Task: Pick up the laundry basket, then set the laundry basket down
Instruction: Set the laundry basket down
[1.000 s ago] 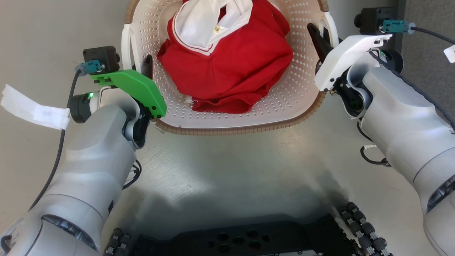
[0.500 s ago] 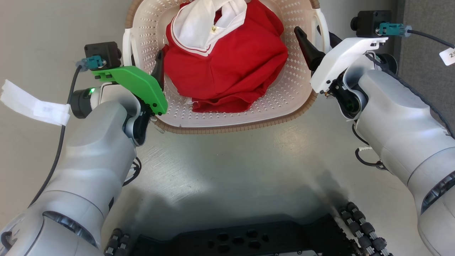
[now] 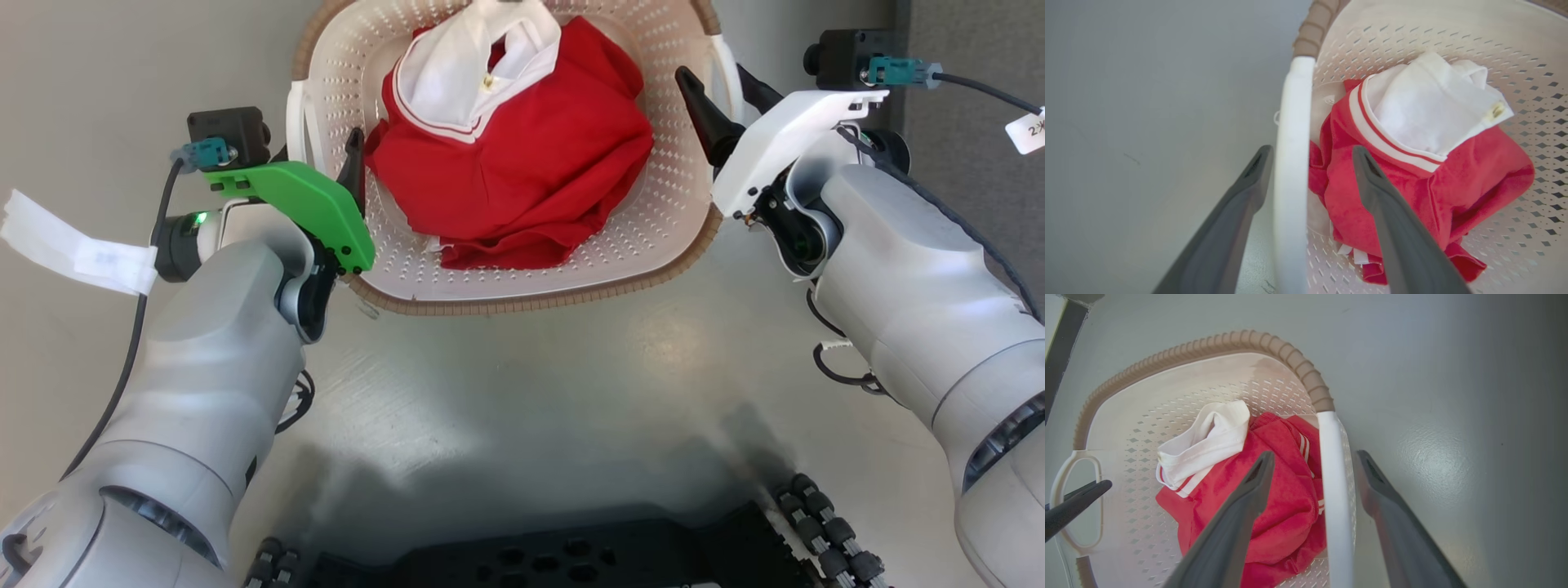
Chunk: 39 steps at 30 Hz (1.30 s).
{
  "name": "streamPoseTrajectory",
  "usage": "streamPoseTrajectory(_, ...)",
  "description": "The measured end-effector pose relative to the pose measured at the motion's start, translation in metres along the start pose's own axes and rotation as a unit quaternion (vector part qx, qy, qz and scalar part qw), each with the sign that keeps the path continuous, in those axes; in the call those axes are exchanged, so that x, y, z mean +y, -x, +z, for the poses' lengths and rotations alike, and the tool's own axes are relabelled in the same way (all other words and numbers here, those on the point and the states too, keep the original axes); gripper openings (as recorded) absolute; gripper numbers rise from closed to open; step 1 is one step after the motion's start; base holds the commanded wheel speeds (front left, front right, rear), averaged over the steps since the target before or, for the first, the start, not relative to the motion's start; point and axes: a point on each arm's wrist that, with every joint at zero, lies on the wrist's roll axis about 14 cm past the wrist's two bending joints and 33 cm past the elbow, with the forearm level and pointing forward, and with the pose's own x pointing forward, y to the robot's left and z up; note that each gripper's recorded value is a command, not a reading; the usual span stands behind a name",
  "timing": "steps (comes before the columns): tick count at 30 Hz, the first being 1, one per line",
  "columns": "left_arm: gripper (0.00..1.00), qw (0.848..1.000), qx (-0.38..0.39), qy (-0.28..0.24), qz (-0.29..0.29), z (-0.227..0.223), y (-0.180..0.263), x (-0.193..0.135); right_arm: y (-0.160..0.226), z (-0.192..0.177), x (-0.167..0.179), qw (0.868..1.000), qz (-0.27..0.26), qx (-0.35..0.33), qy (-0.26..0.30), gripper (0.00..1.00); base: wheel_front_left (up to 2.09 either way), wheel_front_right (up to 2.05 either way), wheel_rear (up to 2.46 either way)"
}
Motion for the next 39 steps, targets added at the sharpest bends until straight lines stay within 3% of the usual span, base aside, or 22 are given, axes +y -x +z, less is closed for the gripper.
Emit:
streamPoseTrajectory(28, 1.00, 0.996, -0.074, -0.040, -0.022, 0.051, 0.071, -0.038, 0.082, 0.056, 0.017, 0.995, -0.021, -0.072, 0.059, 1.00, 0.00, 0.00, 0.00)
streamPoseTrajectory(39, 1.00, 0.982, -0.176, -0.039, -0.058, 0.118, 0.123, -0.072, 0.129, 0.089, 0.044, 0.986, -0.003, -0.135, 0.099, 1.00, 0.00, 0.00, 0.00)
